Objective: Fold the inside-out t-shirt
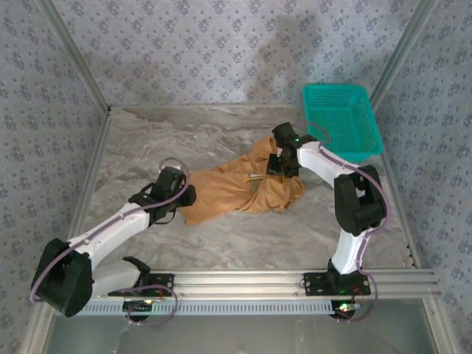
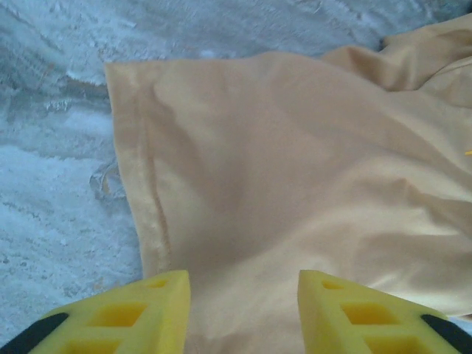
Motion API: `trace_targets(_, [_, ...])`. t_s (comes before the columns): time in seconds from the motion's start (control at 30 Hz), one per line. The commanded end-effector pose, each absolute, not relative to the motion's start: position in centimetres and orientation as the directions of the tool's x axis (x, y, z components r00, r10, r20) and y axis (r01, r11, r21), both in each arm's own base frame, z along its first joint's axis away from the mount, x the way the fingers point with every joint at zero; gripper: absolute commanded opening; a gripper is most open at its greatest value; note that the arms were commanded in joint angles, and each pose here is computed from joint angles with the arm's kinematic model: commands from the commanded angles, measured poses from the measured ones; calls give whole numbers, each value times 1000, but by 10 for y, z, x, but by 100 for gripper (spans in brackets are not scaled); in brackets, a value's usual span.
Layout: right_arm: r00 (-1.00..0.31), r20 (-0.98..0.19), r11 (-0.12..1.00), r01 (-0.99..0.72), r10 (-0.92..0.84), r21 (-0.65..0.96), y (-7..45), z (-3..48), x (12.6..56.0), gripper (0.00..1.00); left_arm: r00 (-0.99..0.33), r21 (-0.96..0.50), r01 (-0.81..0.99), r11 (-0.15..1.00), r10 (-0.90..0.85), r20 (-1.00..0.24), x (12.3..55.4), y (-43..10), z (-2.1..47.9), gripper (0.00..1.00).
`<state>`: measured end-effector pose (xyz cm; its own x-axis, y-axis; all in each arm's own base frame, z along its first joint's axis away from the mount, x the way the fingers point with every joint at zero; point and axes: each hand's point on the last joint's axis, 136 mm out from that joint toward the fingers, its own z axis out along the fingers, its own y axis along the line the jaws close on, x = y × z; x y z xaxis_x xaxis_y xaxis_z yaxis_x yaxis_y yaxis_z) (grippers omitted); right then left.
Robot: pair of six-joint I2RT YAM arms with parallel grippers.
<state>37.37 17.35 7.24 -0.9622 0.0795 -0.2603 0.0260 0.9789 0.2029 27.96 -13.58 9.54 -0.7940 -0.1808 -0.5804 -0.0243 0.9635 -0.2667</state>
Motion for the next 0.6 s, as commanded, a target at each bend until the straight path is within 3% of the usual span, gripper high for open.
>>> trace_targets(0.0, [-966,-259,990,-18,20,143,173,71,373,41,-822,-274,-71,959,-212,-528,275,-130,82,49])
trace_targets(0.1, [-969,-247,989,-17,19,145,175,65,369,43,-836,-282,-86,956,-223,-502,277,-128,73,61])
trace_targets(0.17, [-971,-237,987,-14,25,162,178,65,366,41,-839,-298,-89,950,-233,-491,281,-130,69,63])
trace_targets(0.33, [-967,-253,981,-7,43,192,179,83,360,2,-840,-347,-86,934,-255,-479,295,-141,65,64])
trace_targets(0.43, [-955,-294,979,-17,44,202,178,109,359,0,-842,-355,-84,931,-256,-474,305,-147,62,64])
trace_targets(0.57, [-937,-349,989,-48,5,143,169,153,355,0,-848,-344,-100,933,-261,-461,316,-147,53,52])
